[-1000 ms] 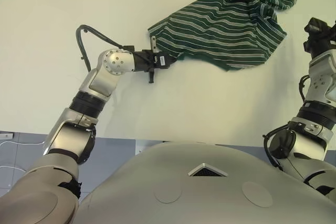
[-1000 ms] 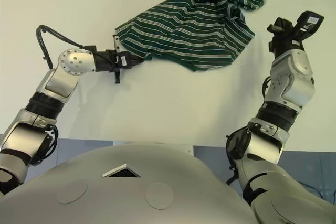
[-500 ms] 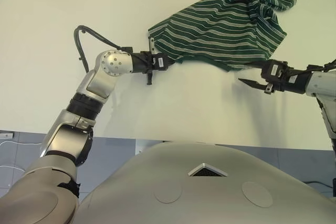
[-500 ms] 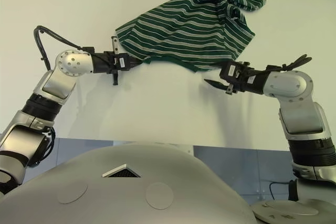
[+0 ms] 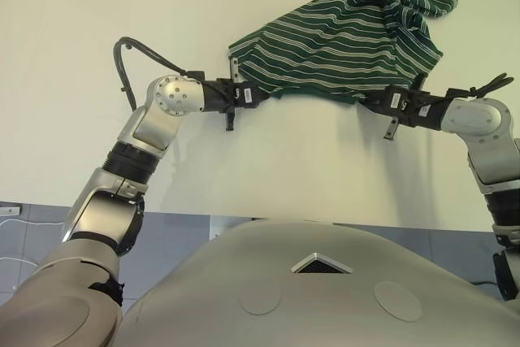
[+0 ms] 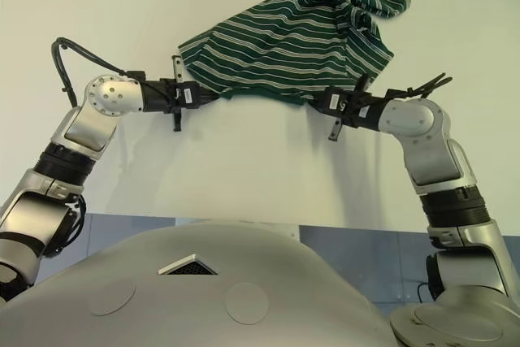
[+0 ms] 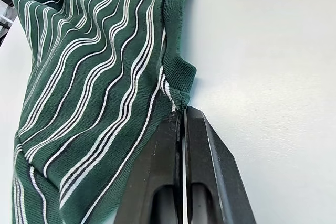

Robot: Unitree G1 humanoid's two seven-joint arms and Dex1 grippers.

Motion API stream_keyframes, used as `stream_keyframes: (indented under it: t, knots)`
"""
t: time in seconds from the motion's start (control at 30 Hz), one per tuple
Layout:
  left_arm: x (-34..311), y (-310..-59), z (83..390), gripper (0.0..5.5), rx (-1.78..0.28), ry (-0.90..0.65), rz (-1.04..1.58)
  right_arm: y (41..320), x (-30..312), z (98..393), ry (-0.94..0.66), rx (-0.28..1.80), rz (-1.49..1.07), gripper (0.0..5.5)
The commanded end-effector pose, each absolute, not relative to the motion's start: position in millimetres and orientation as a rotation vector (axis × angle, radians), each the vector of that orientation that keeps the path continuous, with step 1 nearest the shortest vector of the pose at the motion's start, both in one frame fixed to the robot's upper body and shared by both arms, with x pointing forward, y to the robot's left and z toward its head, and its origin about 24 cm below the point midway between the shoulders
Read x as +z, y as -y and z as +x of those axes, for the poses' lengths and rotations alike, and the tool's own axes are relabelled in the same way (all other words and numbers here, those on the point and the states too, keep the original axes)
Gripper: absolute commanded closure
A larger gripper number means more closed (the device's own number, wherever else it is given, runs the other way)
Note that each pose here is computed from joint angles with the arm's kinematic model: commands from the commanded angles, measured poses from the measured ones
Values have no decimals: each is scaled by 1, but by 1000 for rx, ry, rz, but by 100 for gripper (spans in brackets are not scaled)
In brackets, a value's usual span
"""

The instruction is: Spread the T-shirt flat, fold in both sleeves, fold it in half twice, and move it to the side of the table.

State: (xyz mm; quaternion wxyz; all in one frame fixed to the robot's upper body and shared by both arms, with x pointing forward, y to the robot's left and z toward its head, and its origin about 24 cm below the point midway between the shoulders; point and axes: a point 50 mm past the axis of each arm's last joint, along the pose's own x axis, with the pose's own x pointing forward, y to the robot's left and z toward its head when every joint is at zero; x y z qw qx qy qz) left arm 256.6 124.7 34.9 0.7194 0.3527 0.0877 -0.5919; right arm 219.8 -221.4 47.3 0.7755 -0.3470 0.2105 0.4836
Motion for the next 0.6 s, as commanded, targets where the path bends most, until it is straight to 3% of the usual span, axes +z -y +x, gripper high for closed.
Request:
stream_keyframes:
  t: [0.03,0.13,0.27,0.37,0.47,0.6]
  knots:
    - [59,-121,263,550,-1295,-114,637,210,70,220,-405,1103,-564,547]
    - [113,-129,283,550,-1218,61,503,217,126,245,-259,1077,-568,547]
    - [197,-142,330,550,-1038,314,516,222,217,291,-2,986,-698,547]
    - [253,-138,350,550,-984,440,547,214,273,313,153,970,-751,547]
    - [296,-132,365,550,-941,496,627,207,315,334,248,931,-795,547]
    - [327,-143,387,550,-822,461,722,204,338,363,246,840,-860,547]
